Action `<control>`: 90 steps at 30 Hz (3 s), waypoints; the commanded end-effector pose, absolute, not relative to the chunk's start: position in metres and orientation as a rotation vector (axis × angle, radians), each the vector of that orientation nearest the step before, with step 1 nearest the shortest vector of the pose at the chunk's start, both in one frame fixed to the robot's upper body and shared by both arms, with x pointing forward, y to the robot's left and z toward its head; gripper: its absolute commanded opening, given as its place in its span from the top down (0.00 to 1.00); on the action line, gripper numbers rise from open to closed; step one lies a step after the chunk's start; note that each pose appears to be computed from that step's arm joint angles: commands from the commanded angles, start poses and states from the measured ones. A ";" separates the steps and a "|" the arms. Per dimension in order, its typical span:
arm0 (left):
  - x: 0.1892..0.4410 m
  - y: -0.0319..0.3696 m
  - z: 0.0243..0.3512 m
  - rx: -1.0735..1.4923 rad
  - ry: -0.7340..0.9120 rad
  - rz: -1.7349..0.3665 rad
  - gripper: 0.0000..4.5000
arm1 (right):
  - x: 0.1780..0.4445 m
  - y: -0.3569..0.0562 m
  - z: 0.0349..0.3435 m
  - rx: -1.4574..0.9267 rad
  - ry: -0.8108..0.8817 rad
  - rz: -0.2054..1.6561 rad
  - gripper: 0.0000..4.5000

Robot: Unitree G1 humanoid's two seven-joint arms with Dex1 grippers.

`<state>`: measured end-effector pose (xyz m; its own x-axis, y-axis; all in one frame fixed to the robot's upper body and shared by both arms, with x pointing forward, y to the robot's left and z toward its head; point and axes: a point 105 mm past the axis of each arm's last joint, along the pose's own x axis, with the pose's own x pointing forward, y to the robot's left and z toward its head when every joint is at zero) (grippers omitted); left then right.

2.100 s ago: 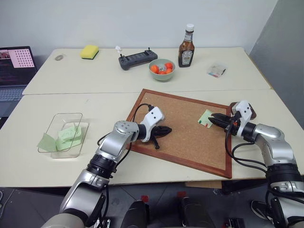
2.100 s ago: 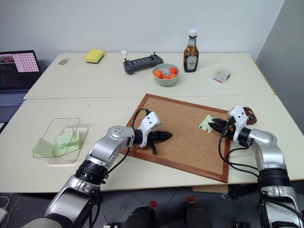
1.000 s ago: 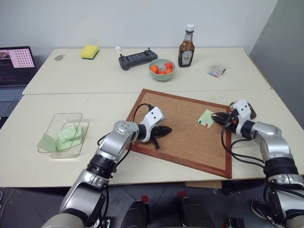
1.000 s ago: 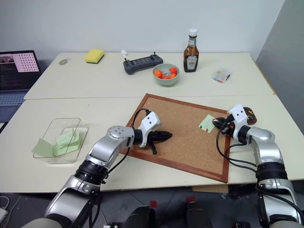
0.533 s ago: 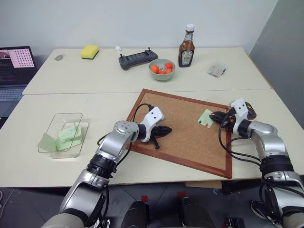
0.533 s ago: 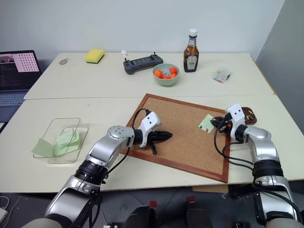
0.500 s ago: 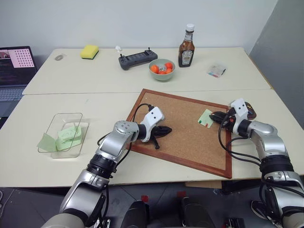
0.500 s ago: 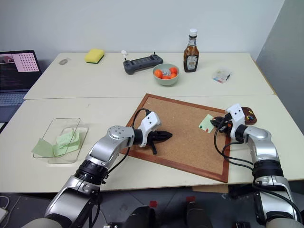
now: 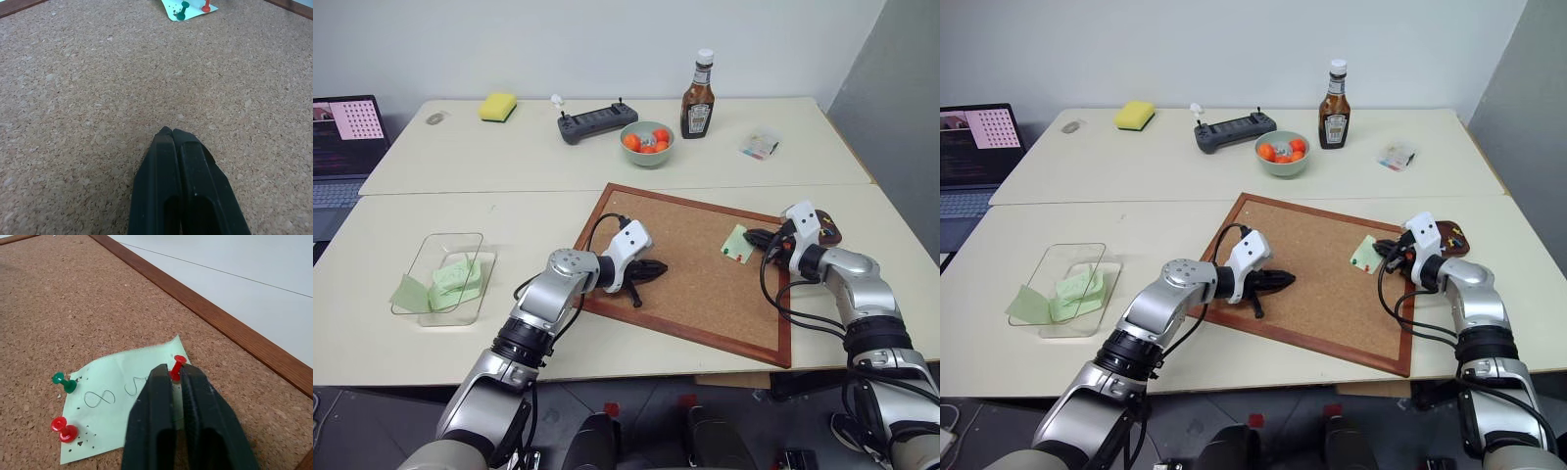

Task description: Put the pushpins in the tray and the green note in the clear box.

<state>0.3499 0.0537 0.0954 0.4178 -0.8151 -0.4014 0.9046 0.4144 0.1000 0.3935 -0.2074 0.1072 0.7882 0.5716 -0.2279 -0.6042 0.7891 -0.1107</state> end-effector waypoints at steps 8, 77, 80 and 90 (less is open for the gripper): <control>0.351 0.055 0.099 0.346 0.299 -1.090 1.00 | 0.399 -0.207 0.133 -0.145 0.099 0.635 0.99; 0.350 0.056 0.094 0.384 0.329 -1.098 1.00 | 0.361 -0.229 0.158 -0.123 0.051 0.650 0.03; 0.350 0.056 0.094 0.384 0.330 -1.099 1.00 | 0.344 -0.215 0.150 -0.176 0.078 0.772 0.03; 0.351 0.055 0.095 0.388 0.327 -1.104 1.00 | 0.346 -0.175 0.125 -0.202 0.101 0.886 0.03</control>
